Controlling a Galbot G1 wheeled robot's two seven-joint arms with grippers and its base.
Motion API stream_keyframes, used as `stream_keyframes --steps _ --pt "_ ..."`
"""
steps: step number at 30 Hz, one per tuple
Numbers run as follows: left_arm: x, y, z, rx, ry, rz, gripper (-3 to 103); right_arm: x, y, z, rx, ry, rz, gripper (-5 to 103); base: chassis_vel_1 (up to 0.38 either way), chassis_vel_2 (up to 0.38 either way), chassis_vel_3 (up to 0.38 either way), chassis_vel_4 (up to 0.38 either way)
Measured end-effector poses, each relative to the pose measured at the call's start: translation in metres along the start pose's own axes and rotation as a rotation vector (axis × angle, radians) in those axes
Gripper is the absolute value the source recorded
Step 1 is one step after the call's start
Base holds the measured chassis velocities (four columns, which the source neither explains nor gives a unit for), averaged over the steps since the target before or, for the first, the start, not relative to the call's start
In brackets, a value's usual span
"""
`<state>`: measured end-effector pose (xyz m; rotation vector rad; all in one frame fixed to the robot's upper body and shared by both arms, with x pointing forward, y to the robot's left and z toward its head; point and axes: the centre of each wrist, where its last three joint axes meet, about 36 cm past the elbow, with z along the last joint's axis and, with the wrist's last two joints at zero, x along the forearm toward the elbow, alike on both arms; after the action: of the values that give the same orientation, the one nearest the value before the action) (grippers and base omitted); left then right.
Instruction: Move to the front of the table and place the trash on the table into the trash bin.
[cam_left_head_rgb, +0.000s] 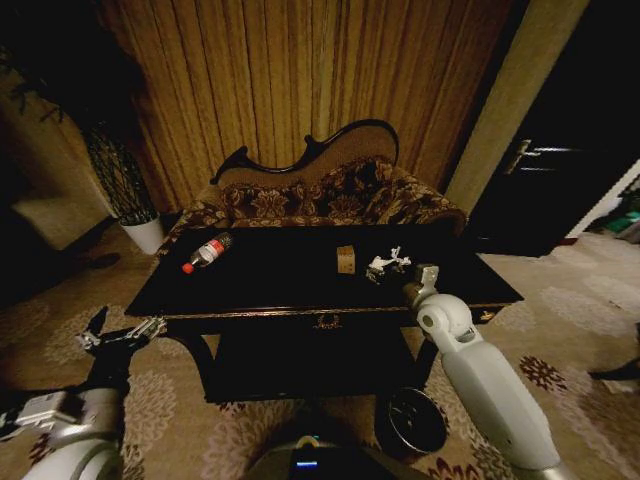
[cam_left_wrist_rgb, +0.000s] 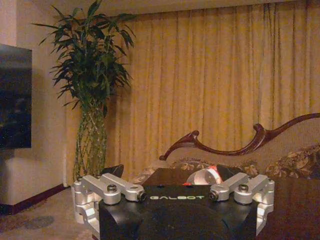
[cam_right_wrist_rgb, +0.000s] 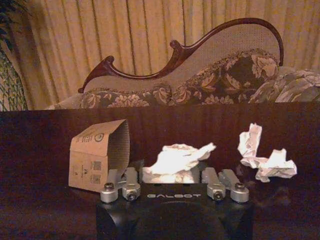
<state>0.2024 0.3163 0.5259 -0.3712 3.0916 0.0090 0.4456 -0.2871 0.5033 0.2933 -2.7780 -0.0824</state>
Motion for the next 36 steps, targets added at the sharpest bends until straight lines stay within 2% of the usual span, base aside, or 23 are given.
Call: stream_keyframes --steps 2,3,4,5,6,9,11,12,15,26,28,32,36 --pt "0.000 0.000 0.000 0.000 0.000 0.000 100 0.000 0.000 0.000 0.002 -0.001 0.001 44 0.000 0.000 0.000 0.000" --pt "0.000 0.000 0.000 0.000 0.000 0.000 100 0.000 0.000 0.000 0.002 -0.001 0.001 44 0.000 0.000 0.000 0.000" --pt "0.000 0.000 0.000 0.000 0.000 0.000 100 0.000 0.000 0.000 0.003 -0.001 0.000 39 0.000 0.000 0.000 0.000" --pt "0.000 0.000 0.000 0.002 -0.003 0.000 100 0.000 0.001 0.001 0.005 0.000 -0.001 23 0.000 0.000 0.000 0.000" --pt "0.000 0.000 0.000 0.002 -0.003 0.000 100 0.000 0.001 0.001 0.005 0.000 -0.001 23 0.000 0.000 0.000 0.000" --pt "-0.001 0.000 0.000 0.003 -0.004 0.002 100 0.001 0.003 0.003 0.004 0.003 -0.004 7 0.000 0.000 0.000 0.000" --pt "-0.001 0.000 0.000 0.004 -0.004 0.003 100 0.002 0.003 0.004 0.004 0.004 -0.004 7 0.000 0.000 0.000 0.000" --pt "-0.001 0.000 0.000 0.004 -0.004 0.003 100 0.002 0.004 0.005 0.004 0.005 -0.005 3 0.000 0.000 0.000 0.000" --pt "-0.001 0.000 0.000 0.004 -0.005 0.005 100 0.004 0.002 0.007 0.003 0.002 -0.002 0 0.000 0.000 0.000 0.000" --pt "-0.001 0.000 -0.001 0.019 -0.007 0.008 100 0.006 0.003 0.010 0.009 -0.024 0.007 0 0.000 0.000 0.000 0.000" --pt "-0.002 0.000 -0.001 0.046 -0.009 0.012 100 0.009 0.005 0.014 0.023 -0.085 0.021 0 0.000 0.000 0.000 0.000" --pt "-0.004 -0.001 -0.002 0.051 -0.019 0.014 100 0.021 0.004 0.021 0.022 -0.182 0.041 0 0.000 0.000 0.000 0.000" --pt "-0.005 -0.001 -0.003 0.055 -0.024 0.016 100 0.032 0.001 0.026 0.035 -0.230 0.068 0 0.000 0.000 0.000 0.000"
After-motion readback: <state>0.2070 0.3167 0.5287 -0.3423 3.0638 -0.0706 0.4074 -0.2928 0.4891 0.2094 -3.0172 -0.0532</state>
